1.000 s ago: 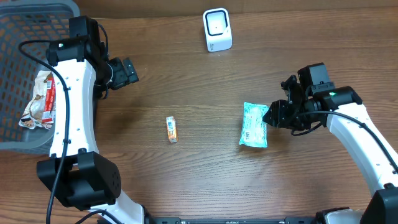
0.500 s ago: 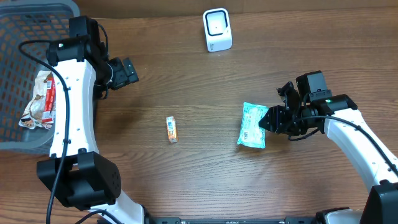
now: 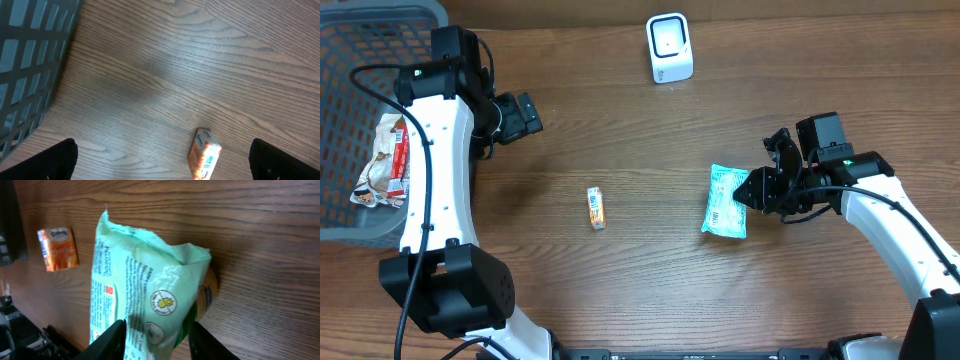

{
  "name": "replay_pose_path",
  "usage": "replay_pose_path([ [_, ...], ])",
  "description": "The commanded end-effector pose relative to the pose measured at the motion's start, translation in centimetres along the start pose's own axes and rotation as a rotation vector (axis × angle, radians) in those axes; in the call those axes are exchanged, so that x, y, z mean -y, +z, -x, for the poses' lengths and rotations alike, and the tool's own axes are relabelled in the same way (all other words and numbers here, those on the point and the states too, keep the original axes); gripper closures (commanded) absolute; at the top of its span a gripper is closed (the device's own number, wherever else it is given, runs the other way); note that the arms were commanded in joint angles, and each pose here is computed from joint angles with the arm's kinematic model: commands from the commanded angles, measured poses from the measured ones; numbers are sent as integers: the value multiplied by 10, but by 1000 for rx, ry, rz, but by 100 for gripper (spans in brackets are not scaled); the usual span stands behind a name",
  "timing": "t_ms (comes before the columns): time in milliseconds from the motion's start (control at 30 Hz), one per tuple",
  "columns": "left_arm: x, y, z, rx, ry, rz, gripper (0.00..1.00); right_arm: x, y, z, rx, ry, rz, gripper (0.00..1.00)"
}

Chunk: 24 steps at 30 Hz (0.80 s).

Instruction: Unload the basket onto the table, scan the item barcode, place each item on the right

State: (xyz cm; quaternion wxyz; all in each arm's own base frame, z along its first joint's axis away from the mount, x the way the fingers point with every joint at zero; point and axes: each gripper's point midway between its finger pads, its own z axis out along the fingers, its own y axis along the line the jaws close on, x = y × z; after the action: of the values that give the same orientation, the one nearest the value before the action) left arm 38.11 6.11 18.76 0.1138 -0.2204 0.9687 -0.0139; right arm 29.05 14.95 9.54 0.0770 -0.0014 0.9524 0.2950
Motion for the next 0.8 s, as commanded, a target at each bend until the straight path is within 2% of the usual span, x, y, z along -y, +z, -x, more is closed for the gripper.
replay_pose_path([
  [0,0,-17,5,52,16,-11,0,8,1,-2,5,2,-36,59],
  [167,0,-17,5,52,16,-11,0,10,4,-5,-3,6,-35,60],
  [233,0,-17,5,52,16,-11,1,9,4,-5,-2,6,-33,64],
  [400,0,-17,5,52,16,-11,0,9,4,-5,-3,6,-33,89],
  [500,0,-17,5,52,16,-11,0,9,4,-5,-3,6,-32,96],
  [633,0,-17,5,52,16,-11,0,-2,0,-1,3,-3,18,96],
  [767,0,-17,5,52,16,-11,0,-37,-19,15,40,-52,142,96],
])
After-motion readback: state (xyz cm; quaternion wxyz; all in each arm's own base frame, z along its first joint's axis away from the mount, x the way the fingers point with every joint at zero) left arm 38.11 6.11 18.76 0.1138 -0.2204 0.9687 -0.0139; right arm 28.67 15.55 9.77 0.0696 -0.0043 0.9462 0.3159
